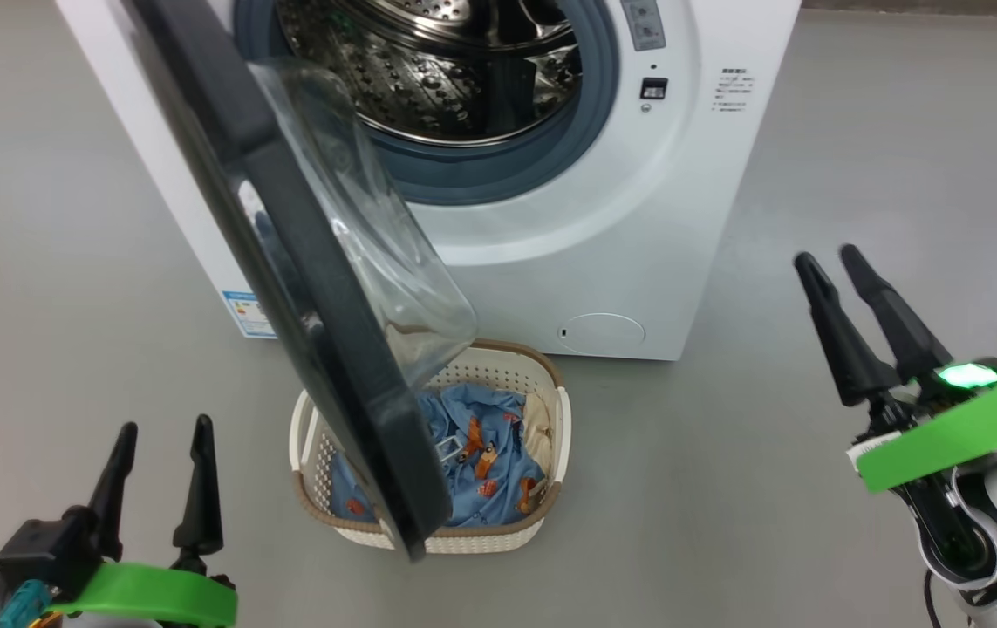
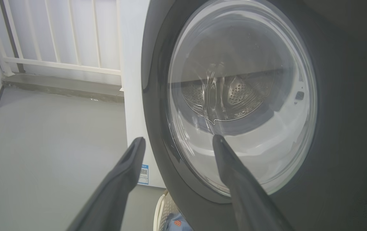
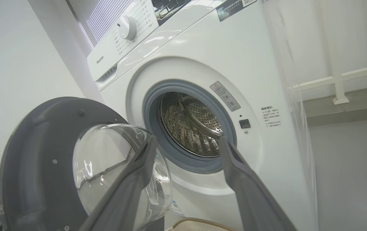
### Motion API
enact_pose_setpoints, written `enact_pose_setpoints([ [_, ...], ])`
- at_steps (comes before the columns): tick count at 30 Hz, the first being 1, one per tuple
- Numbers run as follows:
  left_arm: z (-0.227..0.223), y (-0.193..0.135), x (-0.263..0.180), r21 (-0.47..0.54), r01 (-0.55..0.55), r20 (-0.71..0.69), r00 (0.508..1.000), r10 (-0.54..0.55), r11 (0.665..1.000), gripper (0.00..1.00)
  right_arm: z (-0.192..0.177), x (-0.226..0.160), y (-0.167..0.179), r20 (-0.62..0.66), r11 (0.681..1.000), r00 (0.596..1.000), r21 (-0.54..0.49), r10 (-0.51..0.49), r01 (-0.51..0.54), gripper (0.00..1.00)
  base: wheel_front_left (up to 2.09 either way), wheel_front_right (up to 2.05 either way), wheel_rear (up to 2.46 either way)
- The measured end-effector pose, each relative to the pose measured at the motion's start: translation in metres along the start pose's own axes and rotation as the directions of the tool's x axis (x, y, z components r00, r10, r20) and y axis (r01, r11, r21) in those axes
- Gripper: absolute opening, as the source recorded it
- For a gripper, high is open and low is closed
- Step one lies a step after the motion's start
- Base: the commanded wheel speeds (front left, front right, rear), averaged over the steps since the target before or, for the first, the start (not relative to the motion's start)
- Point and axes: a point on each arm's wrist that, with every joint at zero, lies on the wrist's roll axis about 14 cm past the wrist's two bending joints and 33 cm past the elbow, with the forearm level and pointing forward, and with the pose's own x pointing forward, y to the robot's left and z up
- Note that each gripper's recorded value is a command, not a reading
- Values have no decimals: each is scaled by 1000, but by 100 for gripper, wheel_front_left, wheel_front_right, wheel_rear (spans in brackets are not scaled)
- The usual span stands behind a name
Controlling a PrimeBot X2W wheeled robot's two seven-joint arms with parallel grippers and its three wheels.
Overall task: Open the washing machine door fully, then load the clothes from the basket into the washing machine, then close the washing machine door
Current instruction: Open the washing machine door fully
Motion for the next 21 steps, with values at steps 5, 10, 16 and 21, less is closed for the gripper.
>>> enact_pose_setpoints([
  [5,4,-3,5,5,15,13,1000,-15,1000,100,-4,-21,-31,21,987,994,-111,-112,113,100,0,0,0],
  [10,2,-7,6,2,25,9,1000,-25,1000,100,-1,-39,-47,80,962,975,-162,-209,219,100,0,0,0],
  [16,-2,-12,10,1,39,0,999,-39,999,100,-15,-63,-71,59,918,947,-233,-316,321,100,0,0,0],
  [21,-1,-16,12,0,51,5,999,-51,999,100,-31,-74,-79,9,897,936,-284,-352,340,100,0,0,0],
])
